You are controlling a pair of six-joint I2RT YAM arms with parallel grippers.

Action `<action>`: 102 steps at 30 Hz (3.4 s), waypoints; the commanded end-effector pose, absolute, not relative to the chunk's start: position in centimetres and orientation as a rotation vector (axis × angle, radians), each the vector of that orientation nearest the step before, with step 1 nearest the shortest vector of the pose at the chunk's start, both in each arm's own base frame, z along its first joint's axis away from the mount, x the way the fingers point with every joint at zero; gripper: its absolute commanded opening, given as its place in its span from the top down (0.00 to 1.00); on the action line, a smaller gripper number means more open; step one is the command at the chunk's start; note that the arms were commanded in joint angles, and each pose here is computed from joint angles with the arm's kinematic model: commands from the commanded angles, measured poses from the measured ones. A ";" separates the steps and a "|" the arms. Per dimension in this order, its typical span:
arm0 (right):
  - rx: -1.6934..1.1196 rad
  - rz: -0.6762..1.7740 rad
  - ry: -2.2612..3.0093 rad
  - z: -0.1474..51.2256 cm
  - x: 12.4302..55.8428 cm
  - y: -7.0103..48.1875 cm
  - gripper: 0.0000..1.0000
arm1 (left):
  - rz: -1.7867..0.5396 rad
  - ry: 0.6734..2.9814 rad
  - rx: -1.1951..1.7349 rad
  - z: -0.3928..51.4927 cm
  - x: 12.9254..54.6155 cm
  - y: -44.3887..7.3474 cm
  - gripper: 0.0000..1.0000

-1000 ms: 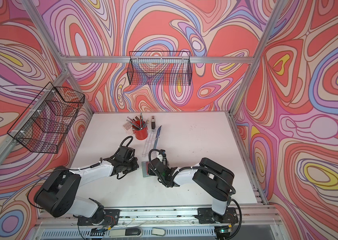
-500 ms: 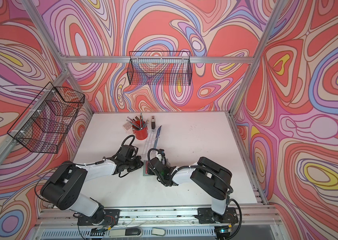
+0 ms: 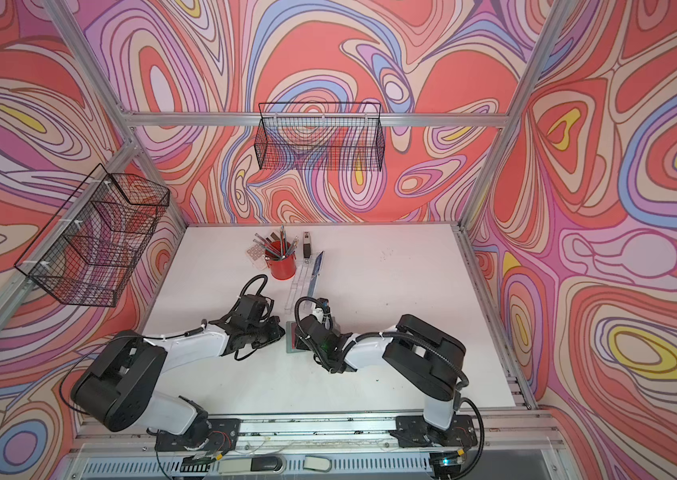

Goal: Put the credit cards into the card holder

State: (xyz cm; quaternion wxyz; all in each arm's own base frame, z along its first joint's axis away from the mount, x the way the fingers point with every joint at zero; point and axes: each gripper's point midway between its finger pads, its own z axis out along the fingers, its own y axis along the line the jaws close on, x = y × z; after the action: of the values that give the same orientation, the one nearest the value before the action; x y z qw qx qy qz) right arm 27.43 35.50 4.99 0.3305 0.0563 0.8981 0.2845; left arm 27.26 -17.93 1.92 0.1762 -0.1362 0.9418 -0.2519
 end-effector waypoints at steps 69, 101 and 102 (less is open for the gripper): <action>0.067 0.543 2.445 2.3 26.9 33.4 0.51 | -1.014 2.516 -0.256 5.0 21.5 -18.3 0.53; 0.218 0.432 2.387 3.4 27.4 27.0 0.50 | -0.985 2.569 -0.209 4.3 21.5 -19.5 0.53; 0.219 0.440 2.385 3.5 27.4 27.0 0.50 | -0.986 2.571 -0.208 4.3 21.5 -19.5 0.54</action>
State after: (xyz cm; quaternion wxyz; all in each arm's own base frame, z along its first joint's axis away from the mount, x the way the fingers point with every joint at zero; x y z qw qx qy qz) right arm 27.53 28.22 3.60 0.3430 0.0735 0.9184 0.1830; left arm 20.96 -19.16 3.73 0.1819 -0.0808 0.9149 -0.3511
